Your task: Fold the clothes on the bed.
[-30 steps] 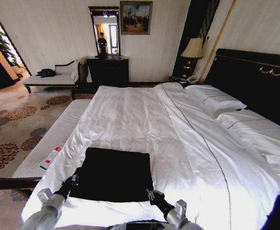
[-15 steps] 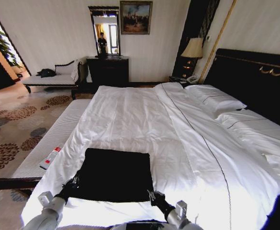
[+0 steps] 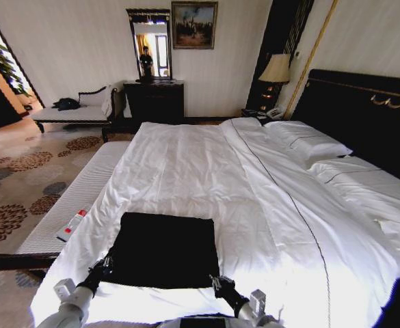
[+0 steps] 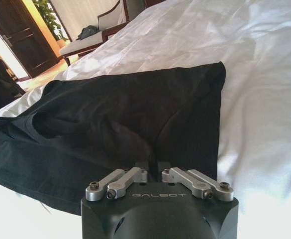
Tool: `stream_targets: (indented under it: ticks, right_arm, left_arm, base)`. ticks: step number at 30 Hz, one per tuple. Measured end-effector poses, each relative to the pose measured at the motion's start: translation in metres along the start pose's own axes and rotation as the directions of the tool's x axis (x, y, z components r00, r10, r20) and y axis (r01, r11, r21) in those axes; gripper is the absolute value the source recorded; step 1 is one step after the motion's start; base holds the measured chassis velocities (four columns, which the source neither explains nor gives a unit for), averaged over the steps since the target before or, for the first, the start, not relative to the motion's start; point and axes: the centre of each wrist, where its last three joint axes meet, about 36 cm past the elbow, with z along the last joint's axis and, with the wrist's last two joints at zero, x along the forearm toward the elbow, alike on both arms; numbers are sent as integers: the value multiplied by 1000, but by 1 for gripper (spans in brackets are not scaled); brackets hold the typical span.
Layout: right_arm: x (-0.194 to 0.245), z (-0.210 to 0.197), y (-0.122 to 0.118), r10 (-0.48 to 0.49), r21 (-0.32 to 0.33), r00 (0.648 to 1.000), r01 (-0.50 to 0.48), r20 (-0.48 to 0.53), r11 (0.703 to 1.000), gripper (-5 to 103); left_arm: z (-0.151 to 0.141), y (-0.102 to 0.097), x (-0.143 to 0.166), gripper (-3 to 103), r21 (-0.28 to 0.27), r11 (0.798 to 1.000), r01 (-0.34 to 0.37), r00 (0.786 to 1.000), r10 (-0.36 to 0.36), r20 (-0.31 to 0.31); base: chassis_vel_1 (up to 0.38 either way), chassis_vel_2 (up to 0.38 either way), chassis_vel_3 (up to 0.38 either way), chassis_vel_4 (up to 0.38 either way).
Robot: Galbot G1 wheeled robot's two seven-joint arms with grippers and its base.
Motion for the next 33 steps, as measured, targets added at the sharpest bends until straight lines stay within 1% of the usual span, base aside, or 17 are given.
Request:
stream_targets:
  ticks: [1,2,5,7,8,9,11,12,13,14,16,18,20,22,24,26,33]
  right_arm:
    - [0,0,-1,1,2,1000,-1,-1,1000,12]
    - [0,0,-1,1,2,1000,-1,-1,1000,12]
    - [5,0,1,-9,0,1000,9,-5,1000,27]
    - [9,0,3,-27,-3,1000,27,-9,1000,38]
    - [9,0,3,-27,-3,1000,27,-9,1000,38]
    - [12,-1,4,-33,-4,999,33,-10,999,38]
    - [14,-4,5,-36,-4,999,36,-2,999,49]
    - [14,-4,5,-36,-4,999,36,-2,999,49]
    - [15,-8,5,-36,-5,999,36,8,999,54]
    - [16,-12,4,-35,-8,999,35,19,999,60]
    - [15,-16,3,-33,-11,999,33,29,999,65]
    - [13,-28,0,-25,-26,998,26,59,999,71]
    - [10,-41,-5,-17,-52,996,21,83,998,82]
    - [8,-47,-9,-15,-67,996,21,92,998,87]
    - [1,-64,-17,-17,-99,994,28,111,995,97]
    - [-8,-77,-25,-17,-116,991,33,134,993,99]
    - [-36,-108,-49,2,-177,986,29,169,984,100]
  left_arm:
    - [1,0,1,15,-10,1000,0,1000,0,-1]
    - [1,0,1,15,-10,1000,0,1000,0,-1]
    - [4,0,8,30,-48,999,-4,1000,4,-1]
    - [6,2,12,36,-65,998,-5,1000,5,0]
    - [6,2,12,36,-65,998,-5,1000,5,0]
    - [6,3,14,41,-70,998,-4,1000,5,4]
    - [2,4,17,52,-76,997,0,1000,2,16]
    - [2,4,17,52,-76,997,0,1000,2,16]
    - [-2,5,18,57,-74,997,2,1000,0,26]
    - [-7,5,19,63,-68,998,4,999,-1,38]
    - [-10,5,19,63,-64,998,5,999,-2,46]
    - [-19,3,18,74,-56,998,6,998,-2,69]
    - [-25,2,15,85,-47,999,7,996,-3,86]
    - [-28,1,11,85,-40,999,6,996,-2,94]
    - [-35,0,0,94,-17,1000,9,994,-7,109]
    - [-44,1,-16,100,12,1000,15,993,-16,118]
    - [-83,4,-68,100,88,996,-15,990,3,139]
  base:
    - [0,0,0,0]
    - [0,0,0,0]
    - [0,0,0,0]
    - [0,0,0,0]
    - [0,0,0,0]
    - [0,0,0,0]
    - [0,0,0,0]
    - [0,0,0,0]
    - [0,0,0,0]
    - [0,0,0,0]
    - [0,0,0,0]
    - [0,0,0,0]
    - [0,0,0,0]
    - [0,0,0,0]
    - [0,0,0,0]
    - [0,0,0,0]
    - [0,0,0,0]
